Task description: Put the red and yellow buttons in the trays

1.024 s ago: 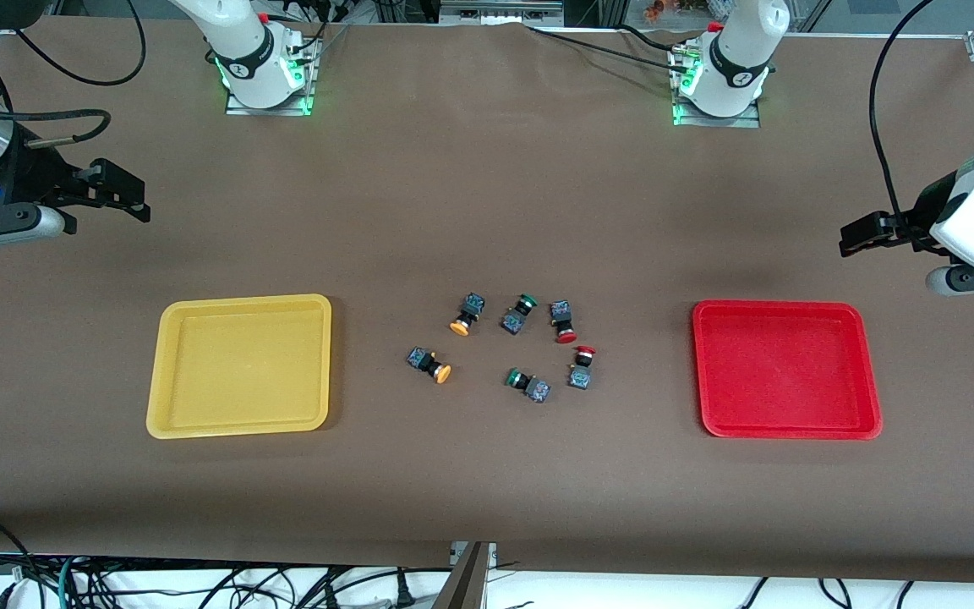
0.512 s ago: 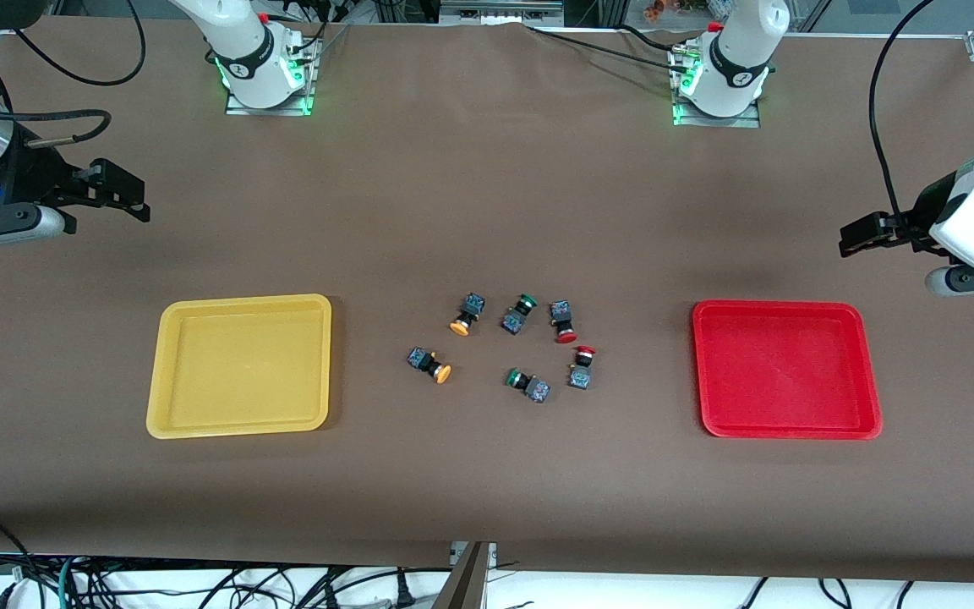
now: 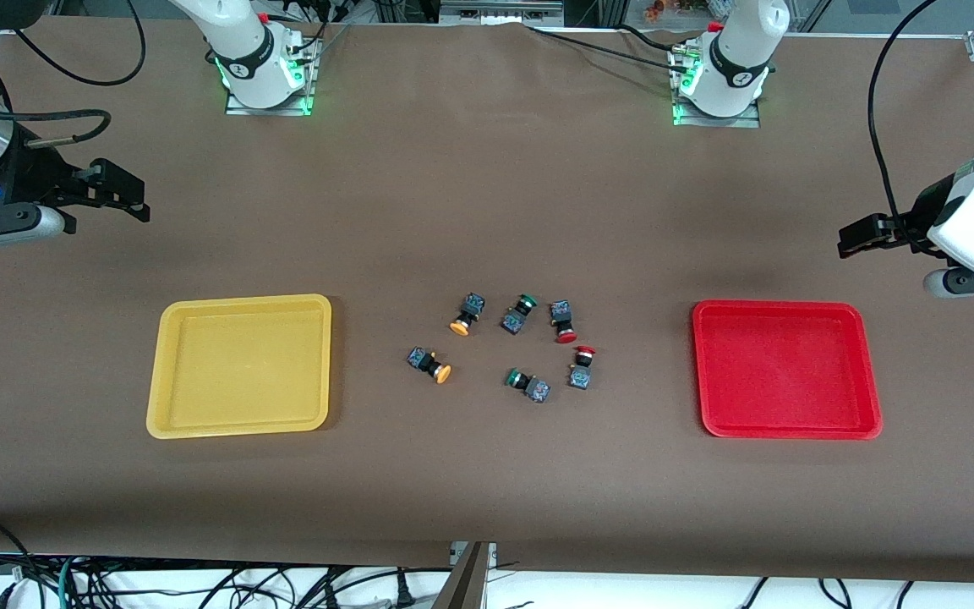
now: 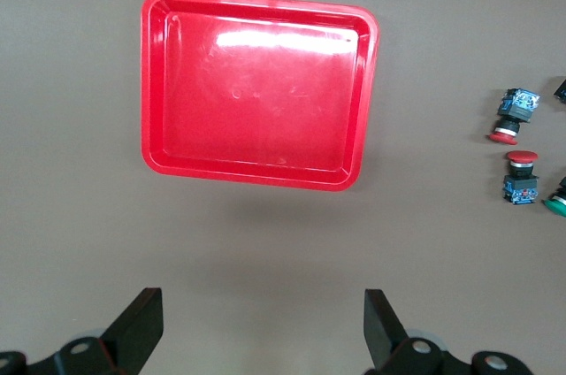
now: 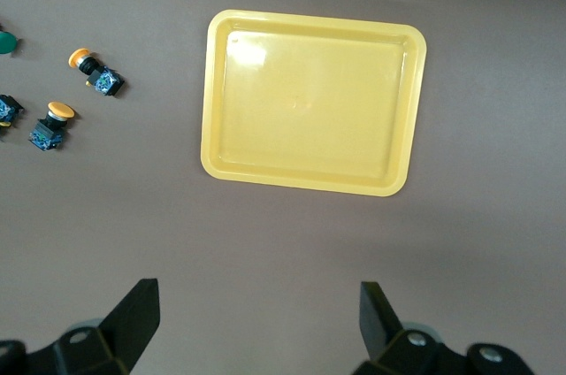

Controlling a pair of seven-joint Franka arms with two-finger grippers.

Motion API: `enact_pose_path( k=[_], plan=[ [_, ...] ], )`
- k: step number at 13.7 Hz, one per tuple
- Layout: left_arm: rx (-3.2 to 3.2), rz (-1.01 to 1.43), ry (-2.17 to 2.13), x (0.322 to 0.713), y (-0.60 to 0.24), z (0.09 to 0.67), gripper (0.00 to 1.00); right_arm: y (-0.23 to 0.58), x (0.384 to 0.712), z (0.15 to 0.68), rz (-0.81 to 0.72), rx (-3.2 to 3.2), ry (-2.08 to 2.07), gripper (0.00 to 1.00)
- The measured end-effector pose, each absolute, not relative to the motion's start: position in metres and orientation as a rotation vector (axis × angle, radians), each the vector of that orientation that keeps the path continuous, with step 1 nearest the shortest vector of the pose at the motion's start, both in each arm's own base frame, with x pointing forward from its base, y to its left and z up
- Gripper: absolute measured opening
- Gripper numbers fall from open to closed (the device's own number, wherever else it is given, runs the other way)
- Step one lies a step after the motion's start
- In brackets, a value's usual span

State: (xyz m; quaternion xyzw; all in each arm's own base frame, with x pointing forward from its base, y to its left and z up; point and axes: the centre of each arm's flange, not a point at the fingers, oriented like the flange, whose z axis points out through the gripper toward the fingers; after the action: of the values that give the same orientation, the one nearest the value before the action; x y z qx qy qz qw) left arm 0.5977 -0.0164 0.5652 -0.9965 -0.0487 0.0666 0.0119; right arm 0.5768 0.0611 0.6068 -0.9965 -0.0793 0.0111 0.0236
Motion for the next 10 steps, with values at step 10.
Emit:
enact_pose_path(
  k=[10],
  plan=[
    [-3.107,0.218,-0.130,0.5992,-0.0245,0.5611,1.00,0.0610,0.5768,0.6068,0.034,-3.085,-0.245,1.00]
  ],
)
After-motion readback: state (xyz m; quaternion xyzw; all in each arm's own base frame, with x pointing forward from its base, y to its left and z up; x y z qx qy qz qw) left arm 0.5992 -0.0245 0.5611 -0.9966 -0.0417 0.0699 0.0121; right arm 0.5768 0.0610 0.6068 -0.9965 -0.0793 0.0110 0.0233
